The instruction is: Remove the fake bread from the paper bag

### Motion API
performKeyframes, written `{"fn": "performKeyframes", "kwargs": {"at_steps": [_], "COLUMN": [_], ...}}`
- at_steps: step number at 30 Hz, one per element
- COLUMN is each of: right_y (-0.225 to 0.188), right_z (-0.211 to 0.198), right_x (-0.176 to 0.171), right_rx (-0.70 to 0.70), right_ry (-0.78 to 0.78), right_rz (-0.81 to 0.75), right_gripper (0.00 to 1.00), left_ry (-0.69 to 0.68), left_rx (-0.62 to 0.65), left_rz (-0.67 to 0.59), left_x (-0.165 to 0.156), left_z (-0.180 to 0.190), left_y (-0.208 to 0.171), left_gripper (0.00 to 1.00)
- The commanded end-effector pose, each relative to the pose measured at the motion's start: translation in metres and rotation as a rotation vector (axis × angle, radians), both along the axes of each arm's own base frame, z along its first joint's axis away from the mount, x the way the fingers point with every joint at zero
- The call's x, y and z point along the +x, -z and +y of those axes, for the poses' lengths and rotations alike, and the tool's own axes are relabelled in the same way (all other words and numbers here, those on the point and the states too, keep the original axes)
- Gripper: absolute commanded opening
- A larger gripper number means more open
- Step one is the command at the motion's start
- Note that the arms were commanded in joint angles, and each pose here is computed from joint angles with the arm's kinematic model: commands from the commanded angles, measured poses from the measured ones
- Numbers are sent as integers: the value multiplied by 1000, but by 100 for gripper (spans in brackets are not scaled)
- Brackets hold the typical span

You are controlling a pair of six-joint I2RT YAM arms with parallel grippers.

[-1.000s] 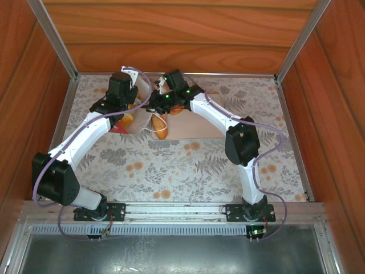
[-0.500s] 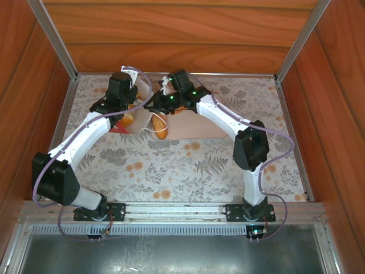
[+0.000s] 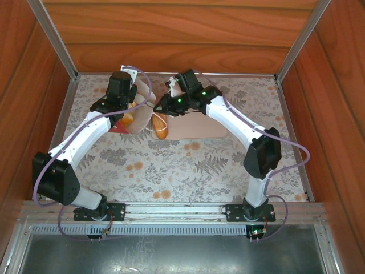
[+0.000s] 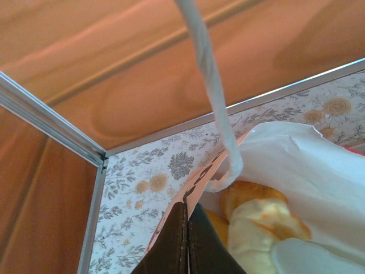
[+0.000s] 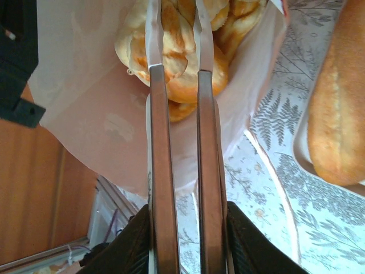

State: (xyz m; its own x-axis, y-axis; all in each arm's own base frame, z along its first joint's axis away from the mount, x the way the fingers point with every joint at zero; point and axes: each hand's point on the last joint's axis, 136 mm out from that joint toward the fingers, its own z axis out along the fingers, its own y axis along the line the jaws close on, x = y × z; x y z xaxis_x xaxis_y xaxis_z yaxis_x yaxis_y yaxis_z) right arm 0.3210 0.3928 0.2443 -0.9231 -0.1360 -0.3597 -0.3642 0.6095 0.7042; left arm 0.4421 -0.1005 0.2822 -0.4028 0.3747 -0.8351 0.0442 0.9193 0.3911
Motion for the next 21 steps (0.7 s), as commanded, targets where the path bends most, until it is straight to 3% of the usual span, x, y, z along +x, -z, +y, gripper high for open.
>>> {"fn": "performKeyframes", "kwargs": {"at_steps": [1,21], "right_y": [-17,-55], "right_z": [-15,-34], "right_x": [-4,-34], "right_rx": [-23,10], "right_ry": [-8,-41], "right_rz": [-90,-167], "right_gripper": [0,0], "left_ry": [-20,-74], "left_rx": [8,26], "left_rz": [-37,-27], "left_x": [5,9], "left_z": [0,7], "left_y": [-14,-16], "left_gripper": [0,0]}}
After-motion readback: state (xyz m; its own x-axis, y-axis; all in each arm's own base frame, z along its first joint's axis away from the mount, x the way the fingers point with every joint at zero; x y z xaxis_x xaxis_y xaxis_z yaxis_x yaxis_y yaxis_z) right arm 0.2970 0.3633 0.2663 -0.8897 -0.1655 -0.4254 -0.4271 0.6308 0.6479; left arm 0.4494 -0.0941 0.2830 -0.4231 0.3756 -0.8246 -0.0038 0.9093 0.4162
